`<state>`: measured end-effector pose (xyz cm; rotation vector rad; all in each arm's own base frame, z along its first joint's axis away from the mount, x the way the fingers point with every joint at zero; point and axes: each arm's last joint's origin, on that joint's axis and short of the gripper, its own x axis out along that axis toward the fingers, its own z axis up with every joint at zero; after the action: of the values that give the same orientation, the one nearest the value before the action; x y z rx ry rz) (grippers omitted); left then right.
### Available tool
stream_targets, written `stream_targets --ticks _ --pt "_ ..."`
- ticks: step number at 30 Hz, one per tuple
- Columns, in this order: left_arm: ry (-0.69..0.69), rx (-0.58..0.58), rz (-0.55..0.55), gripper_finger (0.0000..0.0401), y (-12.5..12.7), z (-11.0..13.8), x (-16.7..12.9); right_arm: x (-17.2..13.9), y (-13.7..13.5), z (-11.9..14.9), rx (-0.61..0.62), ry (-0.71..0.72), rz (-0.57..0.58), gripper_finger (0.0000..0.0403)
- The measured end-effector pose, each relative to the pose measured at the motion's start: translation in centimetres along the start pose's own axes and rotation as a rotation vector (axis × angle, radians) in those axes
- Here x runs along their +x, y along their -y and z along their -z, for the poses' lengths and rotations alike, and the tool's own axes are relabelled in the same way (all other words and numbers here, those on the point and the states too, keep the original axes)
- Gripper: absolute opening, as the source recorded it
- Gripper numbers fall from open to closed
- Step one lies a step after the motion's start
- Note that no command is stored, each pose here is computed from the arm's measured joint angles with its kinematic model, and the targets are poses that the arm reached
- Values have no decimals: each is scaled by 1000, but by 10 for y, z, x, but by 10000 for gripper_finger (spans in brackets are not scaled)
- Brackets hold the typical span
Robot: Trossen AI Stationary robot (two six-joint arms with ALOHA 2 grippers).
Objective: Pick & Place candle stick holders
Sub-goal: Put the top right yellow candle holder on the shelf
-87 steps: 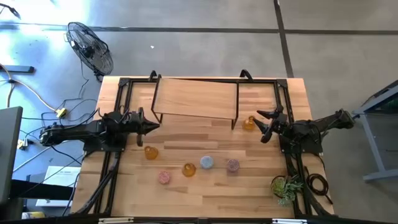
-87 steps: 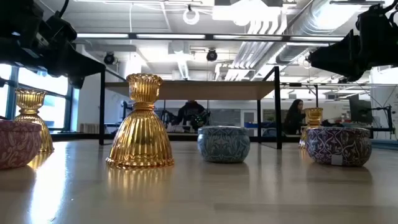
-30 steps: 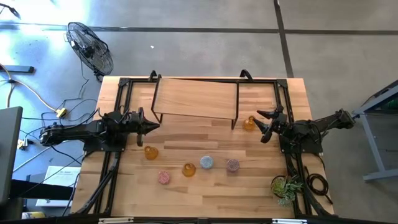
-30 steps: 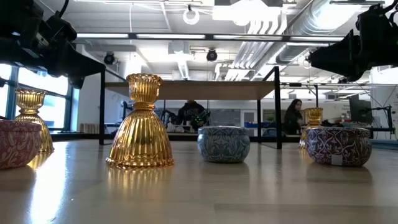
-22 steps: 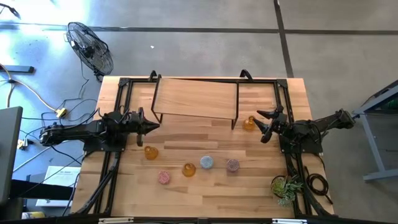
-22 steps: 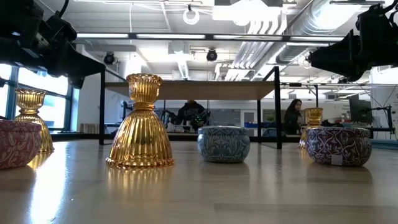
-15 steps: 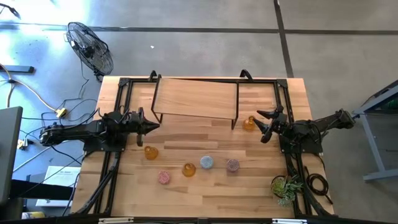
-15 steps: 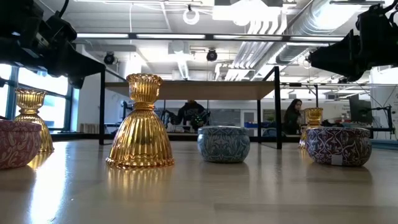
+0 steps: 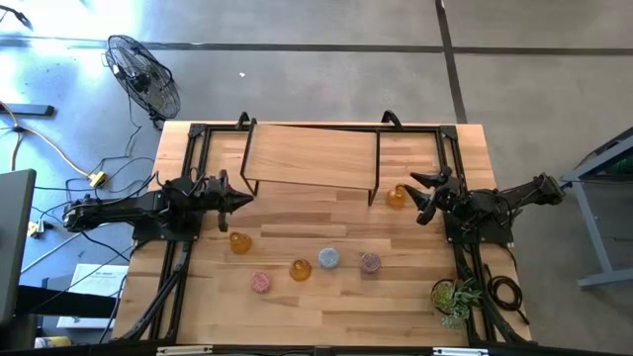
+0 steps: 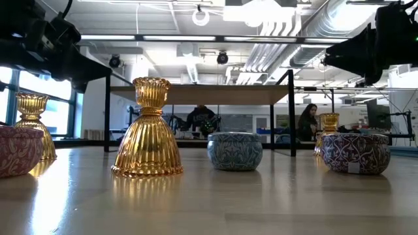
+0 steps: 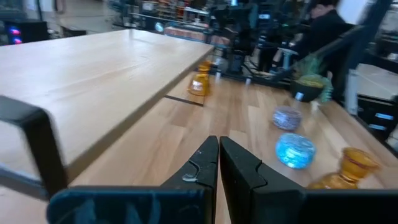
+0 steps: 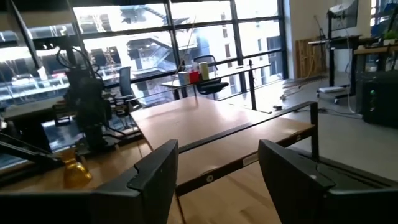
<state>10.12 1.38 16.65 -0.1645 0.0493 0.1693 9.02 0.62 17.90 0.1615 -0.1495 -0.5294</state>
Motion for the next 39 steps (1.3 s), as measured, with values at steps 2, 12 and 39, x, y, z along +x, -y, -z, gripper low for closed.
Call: stream_targets --ticks 2,12,39 --pt "4 0 -11 14 0 0 0 0 0 -2 16 12 3 216" --pt "-7 18 24 14 1 0 0 0 2 -4 25 36 87 216" --pt "88 19 -47 198 0 -8 0 0 4 -4 25 38 152 216"
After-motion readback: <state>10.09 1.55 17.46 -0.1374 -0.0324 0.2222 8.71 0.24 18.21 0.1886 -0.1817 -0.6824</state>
